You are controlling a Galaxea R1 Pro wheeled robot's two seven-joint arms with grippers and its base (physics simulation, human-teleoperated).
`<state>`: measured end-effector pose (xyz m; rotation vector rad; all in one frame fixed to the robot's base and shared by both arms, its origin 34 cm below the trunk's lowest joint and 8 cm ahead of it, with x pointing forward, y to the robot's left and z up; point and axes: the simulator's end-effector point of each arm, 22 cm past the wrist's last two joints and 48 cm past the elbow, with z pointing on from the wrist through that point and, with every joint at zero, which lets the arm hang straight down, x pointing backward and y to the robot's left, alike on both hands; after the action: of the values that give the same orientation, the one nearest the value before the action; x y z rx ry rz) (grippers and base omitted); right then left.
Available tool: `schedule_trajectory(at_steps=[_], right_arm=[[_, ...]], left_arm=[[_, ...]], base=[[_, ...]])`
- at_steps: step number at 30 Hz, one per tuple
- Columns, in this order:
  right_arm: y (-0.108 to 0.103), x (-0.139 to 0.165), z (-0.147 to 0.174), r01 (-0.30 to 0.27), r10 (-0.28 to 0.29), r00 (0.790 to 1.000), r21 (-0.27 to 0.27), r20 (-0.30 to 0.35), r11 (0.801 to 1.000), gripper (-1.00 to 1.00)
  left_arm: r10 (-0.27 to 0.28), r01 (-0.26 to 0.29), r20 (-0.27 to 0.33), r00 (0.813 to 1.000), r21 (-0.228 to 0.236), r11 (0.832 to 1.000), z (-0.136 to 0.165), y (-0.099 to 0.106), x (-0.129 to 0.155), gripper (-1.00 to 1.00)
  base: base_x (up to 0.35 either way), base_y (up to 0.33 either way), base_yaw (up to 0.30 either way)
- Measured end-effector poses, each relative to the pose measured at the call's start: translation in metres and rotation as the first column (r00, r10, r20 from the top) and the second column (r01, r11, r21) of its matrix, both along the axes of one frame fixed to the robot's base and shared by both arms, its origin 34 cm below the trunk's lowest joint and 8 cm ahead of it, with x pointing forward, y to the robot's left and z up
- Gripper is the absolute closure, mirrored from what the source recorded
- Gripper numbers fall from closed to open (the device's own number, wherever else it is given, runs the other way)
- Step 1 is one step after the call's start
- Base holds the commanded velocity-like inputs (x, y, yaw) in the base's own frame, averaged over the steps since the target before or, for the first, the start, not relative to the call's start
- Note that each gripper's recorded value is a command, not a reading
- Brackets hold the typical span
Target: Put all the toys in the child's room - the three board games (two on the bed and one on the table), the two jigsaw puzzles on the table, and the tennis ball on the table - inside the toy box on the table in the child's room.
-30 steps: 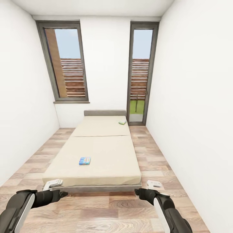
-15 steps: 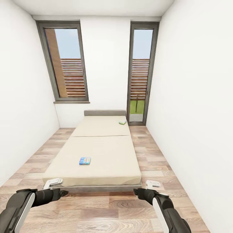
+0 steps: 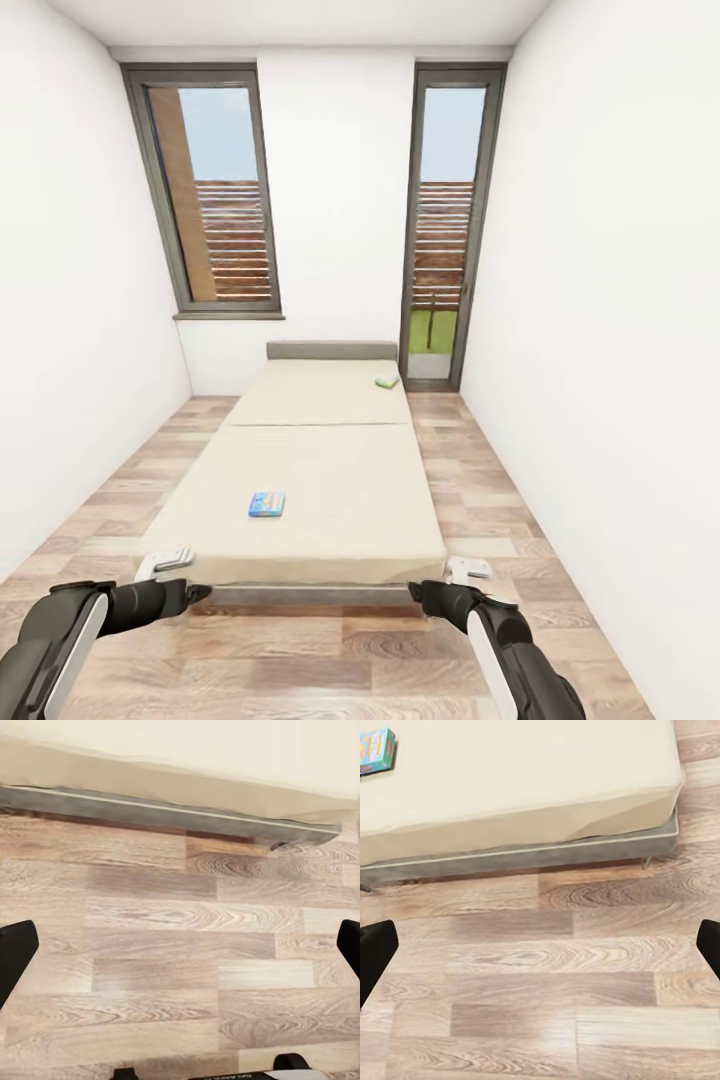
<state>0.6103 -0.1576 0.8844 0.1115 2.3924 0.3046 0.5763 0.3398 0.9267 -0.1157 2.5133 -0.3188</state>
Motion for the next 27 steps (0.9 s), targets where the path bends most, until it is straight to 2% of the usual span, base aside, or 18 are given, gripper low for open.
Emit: schedule_trajectory(at_steps=[7,19,27], right_arm=[[0.0001,0.0000,-0.0003,0.001,-0.001,1.000,0.001,0.000,1.000,-1.00],[0.0004,0.0001,-0.0005,0.000,0.000,1.000,0.000,-0.001,1.000,-1.00],[0.0003,-0.0001,-0.0003,0.001,-0.001,1.000,0.000,0.000,1.000,-1.00]], left_arm=[[-0.002,0.002,0.005,1.000,0.001,1.000,0.0017,-0.0004,0.0011,-1.00],[-0.002,0.002,0.005,1.000,0.002,1.000,0.0018,-0.0004,0.0012,-1.00],[-0.002,0.002,0.007,1.000,0.002,1.000,0.0022,-0.0004,0.0012,-1.00]], base=[[0.215,0.000,0.023],[0.050,0.000,0.002],[0.252,0.000,0.001]])
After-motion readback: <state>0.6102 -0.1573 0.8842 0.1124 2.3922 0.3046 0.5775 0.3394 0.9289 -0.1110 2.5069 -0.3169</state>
